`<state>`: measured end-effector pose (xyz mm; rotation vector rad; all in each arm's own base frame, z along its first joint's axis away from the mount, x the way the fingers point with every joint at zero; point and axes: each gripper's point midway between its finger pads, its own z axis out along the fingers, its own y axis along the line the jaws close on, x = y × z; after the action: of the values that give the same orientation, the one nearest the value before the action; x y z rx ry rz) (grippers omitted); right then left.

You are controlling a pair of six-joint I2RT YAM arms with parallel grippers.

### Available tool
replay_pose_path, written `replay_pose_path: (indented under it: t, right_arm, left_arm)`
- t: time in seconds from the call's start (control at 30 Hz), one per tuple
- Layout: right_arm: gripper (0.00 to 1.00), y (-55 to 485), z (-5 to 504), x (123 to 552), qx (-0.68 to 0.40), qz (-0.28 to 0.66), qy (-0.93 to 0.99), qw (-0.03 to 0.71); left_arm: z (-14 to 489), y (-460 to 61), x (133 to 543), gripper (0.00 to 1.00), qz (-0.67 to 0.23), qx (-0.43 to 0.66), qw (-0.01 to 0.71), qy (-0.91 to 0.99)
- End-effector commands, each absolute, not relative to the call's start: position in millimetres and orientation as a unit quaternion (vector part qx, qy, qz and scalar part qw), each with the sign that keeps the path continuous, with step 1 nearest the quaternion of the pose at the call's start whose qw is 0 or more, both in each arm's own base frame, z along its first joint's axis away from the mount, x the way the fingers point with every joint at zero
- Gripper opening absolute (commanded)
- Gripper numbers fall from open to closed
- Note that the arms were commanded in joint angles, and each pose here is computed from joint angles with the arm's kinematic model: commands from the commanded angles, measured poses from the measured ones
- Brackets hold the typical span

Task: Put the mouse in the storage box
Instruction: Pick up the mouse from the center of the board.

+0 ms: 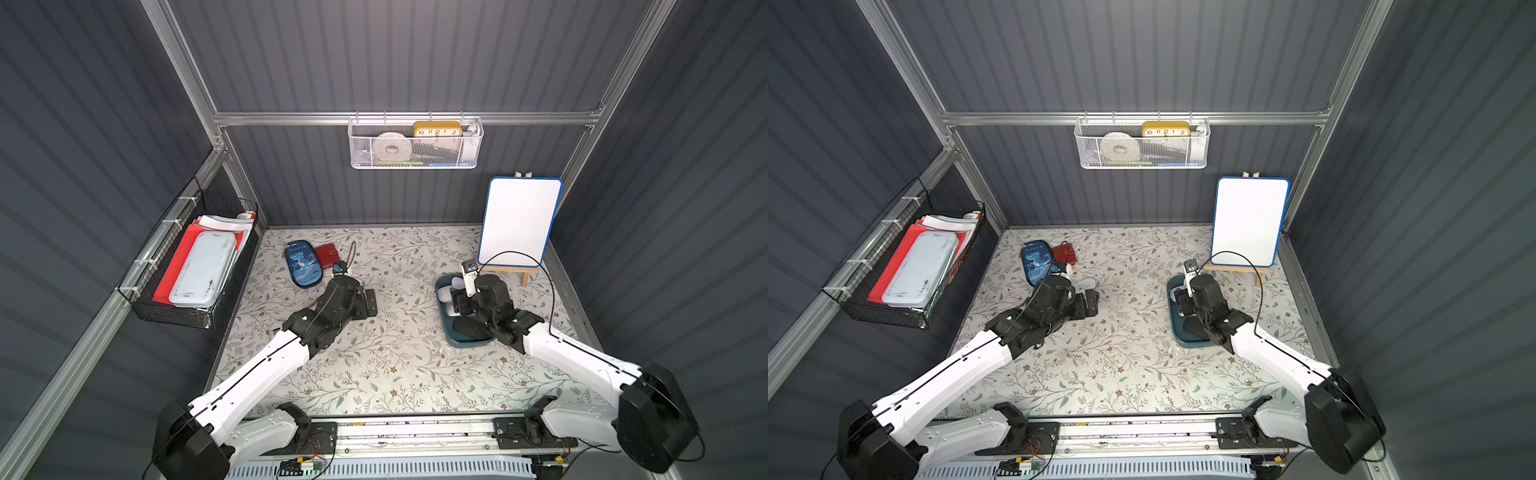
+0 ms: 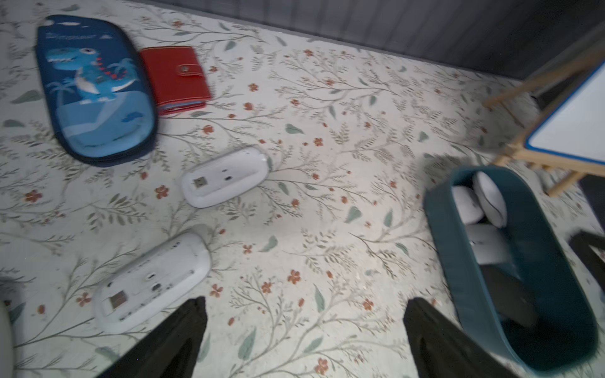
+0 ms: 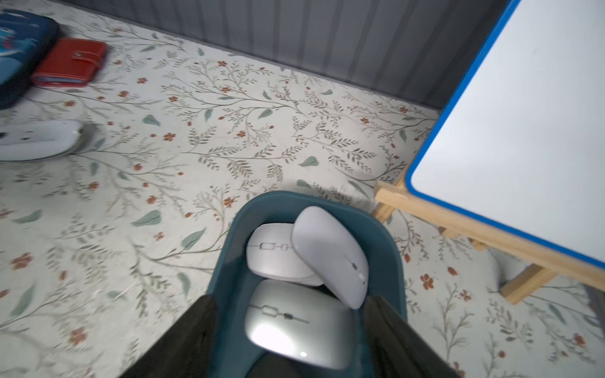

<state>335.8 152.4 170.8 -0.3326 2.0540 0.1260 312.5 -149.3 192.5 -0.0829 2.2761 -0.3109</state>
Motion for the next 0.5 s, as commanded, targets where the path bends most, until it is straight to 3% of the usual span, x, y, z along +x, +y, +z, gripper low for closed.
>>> replay_pose_path:
  t: [0.0, 0.2, 0.47]
  right_arm:
    - [0.78, 174, 182, 307, -0.125, 0.158, 0.834, 0.514]
    - [0.79, 193, 188, 261, -0.157, 0.211, 0.806, 0.53]
    - [0.82, 200, 186, 247, -0.186, 0.208, 0.798, 0.535]
  left_arm:
    - [170, -134, 326, 0.99, -0.145, -0.099, 0.384, 0.907]
    - [130, -104, 357, 0.99, -0.122, -0.156, 0.356, 0.913]
    - [84, -50, 389, 0.99, -0.13, -0.209, 0.321, 0.915]
